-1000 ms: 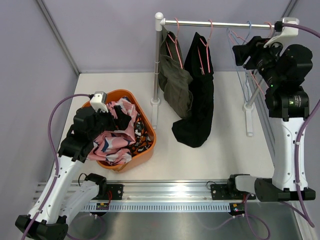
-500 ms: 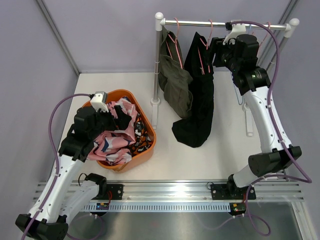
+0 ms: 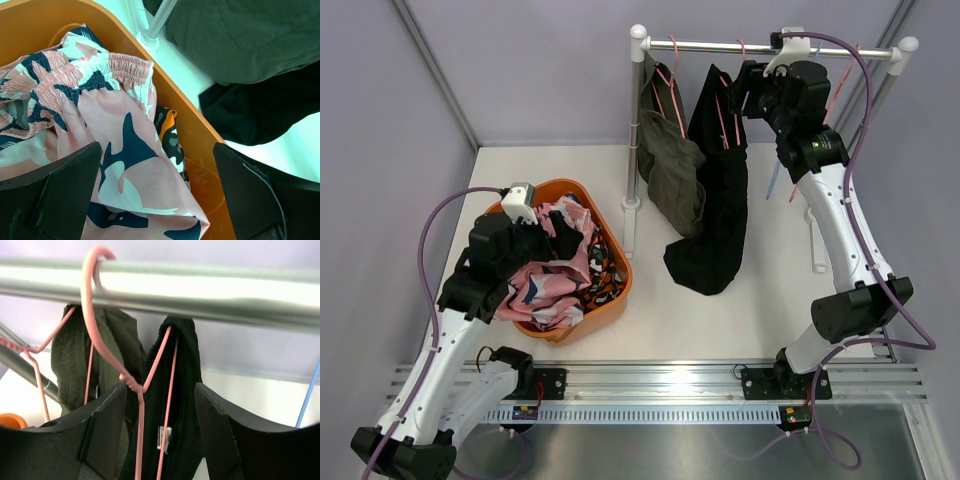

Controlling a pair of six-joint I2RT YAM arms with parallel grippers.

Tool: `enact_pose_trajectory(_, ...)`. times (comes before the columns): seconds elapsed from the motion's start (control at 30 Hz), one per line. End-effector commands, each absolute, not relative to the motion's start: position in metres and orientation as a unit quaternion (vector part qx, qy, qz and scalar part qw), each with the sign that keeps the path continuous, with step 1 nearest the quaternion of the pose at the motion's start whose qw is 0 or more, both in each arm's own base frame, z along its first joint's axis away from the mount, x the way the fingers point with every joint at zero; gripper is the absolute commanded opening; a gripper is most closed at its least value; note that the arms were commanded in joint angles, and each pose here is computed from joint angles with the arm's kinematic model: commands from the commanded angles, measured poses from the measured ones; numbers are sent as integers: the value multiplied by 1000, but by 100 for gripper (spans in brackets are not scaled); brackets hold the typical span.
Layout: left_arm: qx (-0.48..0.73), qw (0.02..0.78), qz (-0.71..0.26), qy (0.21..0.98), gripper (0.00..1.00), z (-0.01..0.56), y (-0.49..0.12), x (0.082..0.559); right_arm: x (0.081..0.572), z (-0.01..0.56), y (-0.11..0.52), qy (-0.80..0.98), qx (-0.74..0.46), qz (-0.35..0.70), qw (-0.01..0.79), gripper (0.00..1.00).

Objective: Remove the shorts from the hanger

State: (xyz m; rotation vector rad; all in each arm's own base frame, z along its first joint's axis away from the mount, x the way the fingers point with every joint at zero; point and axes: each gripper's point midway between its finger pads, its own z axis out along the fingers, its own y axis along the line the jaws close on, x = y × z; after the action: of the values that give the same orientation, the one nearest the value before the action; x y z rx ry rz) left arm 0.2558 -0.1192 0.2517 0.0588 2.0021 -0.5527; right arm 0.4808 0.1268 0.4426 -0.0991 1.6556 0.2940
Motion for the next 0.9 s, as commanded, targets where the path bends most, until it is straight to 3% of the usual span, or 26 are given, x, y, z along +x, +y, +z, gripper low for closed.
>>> enact_pose_trajectory(0.0,36,521,-229,821,99,258,-121,260,492,464,128,705,-37,119,698,64)
enact_pose_trajectory(0.6,35,518,-229,824,99,256,-121,261,511,460,133,700,-35,114,704,51)
enact_pose_trajectory(0.87,35,518,-228,824,99,256,-121,261,508,460,134,704,-37,109,701,21)
